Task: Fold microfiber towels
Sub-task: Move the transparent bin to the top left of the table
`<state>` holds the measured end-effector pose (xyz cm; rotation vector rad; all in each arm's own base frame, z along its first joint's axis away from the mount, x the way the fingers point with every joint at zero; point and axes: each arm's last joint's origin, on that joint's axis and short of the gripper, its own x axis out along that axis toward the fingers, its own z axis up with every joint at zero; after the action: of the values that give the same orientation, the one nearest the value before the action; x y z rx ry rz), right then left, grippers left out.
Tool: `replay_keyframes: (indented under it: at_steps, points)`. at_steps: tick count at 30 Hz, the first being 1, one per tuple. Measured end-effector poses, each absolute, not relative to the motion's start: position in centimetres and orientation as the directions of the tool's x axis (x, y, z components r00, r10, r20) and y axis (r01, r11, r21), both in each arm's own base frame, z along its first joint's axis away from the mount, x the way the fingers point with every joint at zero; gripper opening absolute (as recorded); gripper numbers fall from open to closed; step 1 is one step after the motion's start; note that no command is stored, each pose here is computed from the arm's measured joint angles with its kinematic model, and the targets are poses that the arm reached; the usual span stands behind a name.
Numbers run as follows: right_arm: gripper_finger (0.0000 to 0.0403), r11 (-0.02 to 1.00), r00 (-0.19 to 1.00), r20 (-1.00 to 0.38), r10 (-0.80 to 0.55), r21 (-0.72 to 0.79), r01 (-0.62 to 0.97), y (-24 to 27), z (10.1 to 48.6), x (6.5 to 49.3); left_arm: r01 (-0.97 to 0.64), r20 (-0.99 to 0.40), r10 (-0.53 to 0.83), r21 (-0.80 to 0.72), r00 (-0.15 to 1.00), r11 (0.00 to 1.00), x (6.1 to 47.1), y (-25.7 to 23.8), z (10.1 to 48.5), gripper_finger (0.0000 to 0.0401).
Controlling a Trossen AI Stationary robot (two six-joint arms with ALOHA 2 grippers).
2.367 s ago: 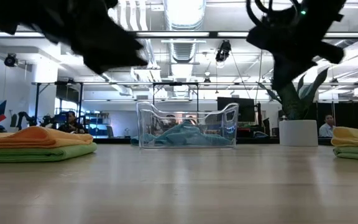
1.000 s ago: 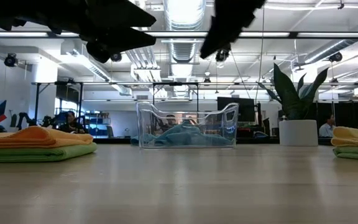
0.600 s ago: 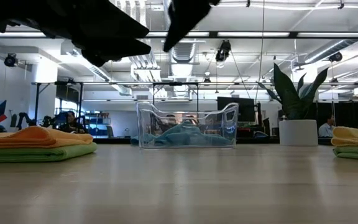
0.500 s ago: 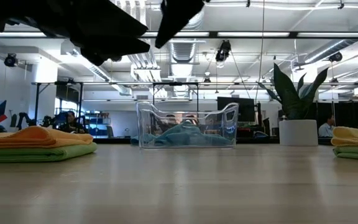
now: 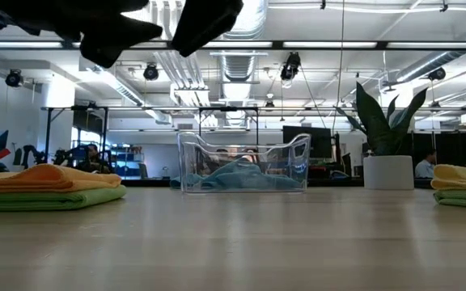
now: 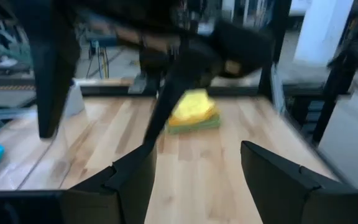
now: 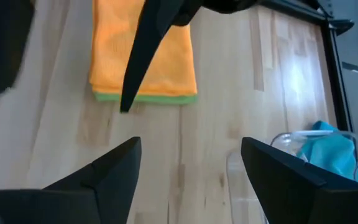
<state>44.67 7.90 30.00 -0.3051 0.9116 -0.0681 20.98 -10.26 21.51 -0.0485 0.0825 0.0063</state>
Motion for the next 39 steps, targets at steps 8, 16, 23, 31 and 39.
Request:
replay_keyframes:
  at_steps: [8, 16, 23, 31, 39]
  points:
    - [0.0274, 0.960, 0.669, -0.721, -0.181, -0.277, -0.040, 7.5, 30.4, 45.4, -0.001, 0.001, 0.001, -0.098, 1.000, 0.995, 19.5, -9.5, 22.0, 0.0219]
    - [0.0274, 0.962, 0.677, -0.713, -0.181, -0.272, -0.029, 7.4, 30.0, 45.8, -0.004, -0.005, 0.004, -0.094, 1.000, 0.996, 19.5, -9.4, 21.8, 0.0219]
    - [0.0266, 0.964, 0.676, -0.715, -0.181, -0.266, -0.023, 7.5, 29.9, 45.8, -0.003, 0.003, 0.004, -0.099, 1.000, 0.995, 19.6, -9.5, 21.8, 0.0219]
    - [0.0263, 0.963, 0.667, -0.722, -0.184, -0.267, -0.024, 7.4, 29.7, 45.7, -0.006, 0.004, 0.006, -0.100, 1.000, 0.995, 19.6, -9.5, 21.8, 0.0219]
    - [0.0258, 0.961, 0.628, -0.754, -0.191, -0.274, -0.037, 7.4, 29.5, 45.3, -0.011, 0.002, 0.011, -0.098, 1.000, 0.995, 19.6, -9.5, 21.8, 0.0219]
